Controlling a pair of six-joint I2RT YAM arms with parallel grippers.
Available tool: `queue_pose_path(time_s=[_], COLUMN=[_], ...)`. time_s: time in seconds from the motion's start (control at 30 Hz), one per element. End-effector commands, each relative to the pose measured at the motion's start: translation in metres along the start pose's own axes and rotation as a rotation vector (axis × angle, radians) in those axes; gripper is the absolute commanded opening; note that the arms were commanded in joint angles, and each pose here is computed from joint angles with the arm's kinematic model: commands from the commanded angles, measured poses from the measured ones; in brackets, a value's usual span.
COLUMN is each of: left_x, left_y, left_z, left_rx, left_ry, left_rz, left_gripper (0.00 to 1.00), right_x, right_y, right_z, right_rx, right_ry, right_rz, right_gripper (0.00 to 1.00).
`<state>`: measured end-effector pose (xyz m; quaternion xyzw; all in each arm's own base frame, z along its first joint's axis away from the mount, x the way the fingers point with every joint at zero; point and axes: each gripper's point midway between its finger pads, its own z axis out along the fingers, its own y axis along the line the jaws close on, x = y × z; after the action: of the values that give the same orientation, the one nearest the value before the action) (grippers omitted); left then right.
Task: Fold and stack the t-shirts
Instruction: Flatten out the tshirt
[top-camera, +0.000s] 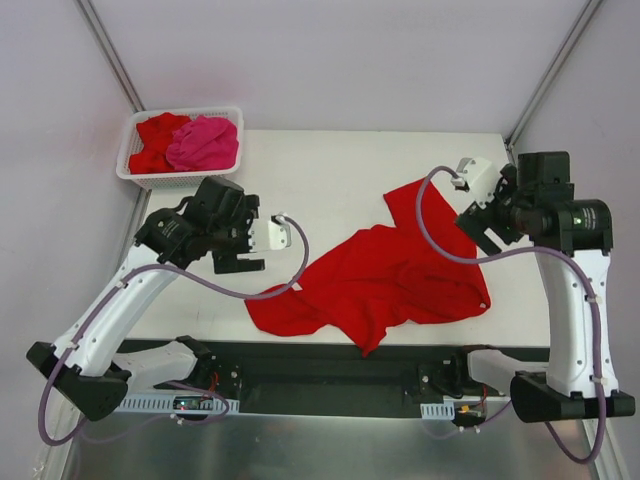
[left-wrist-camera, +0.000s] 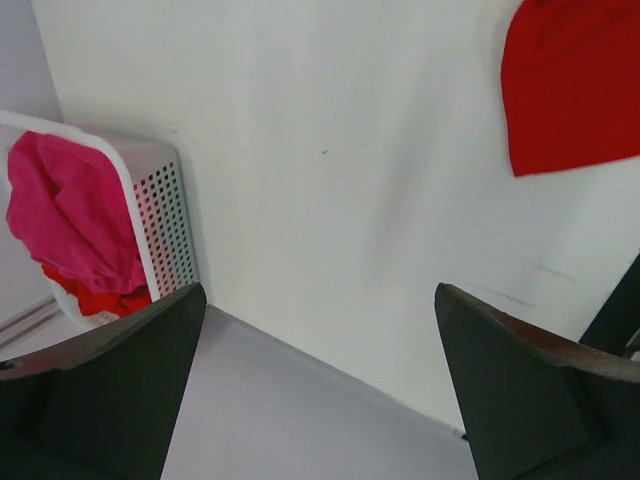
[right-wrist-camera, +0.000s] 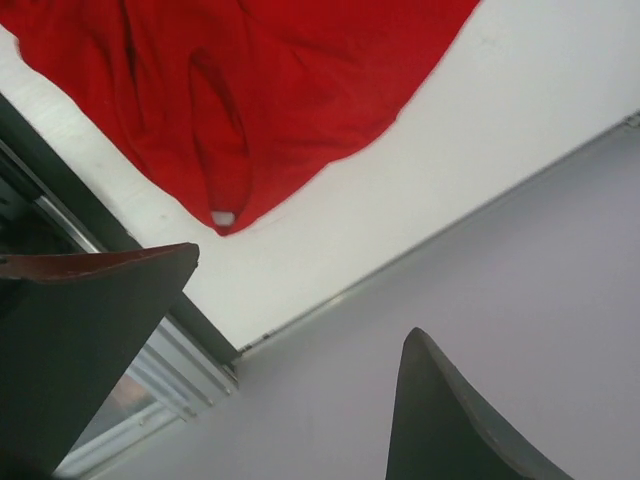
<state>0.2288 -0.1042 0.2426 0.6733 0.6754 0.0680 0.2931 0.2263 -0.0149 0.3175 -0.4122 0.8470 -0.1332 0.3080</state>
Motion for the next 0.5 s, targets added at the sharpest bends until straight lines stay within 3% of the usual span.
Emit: queue_pose_path(time_s=[0.0, 0.2, 0.3, 0.37, 0.47], left_x=[-0.017, -0.059, -0.095, -0.119, -0.14], left_y=[0.01, 0.004, 0.015, 0.023, 0.035], left_z=[0.022, 0.056, 0.065, 0.072, 0.085], left_rx=[-0.021, 0.134, 0.21, 0.275, 0.324], left_ry=[-0.06, -0.166, -0.255, -0.304, -0.334], left_rz=[-0.153, -0.404, -0.543, -0.622, -0.68], left_gripper=[0.99, 0.99, 0.98, 0.94, 0.89], right_x=[-0.026, -0.042, -0.036, -0.03, -0.029], right_y=[0.027, 0.056, 0.048, 0.026, 0.001], right_z=[0.01, 0.039, 0.063, 0.077, 0.1], right_rx=[-0.149, -0.364, -0.345, -0.266, -0.246], right_ry=[-0.117, -0.104, -0.042, 0.014, 0.071], right_rz=[0.153, 0.28, 0.319, 0.345, 0.381], right_gripper=[0.96, 0.97, 0.99, 0.94, 0.93])
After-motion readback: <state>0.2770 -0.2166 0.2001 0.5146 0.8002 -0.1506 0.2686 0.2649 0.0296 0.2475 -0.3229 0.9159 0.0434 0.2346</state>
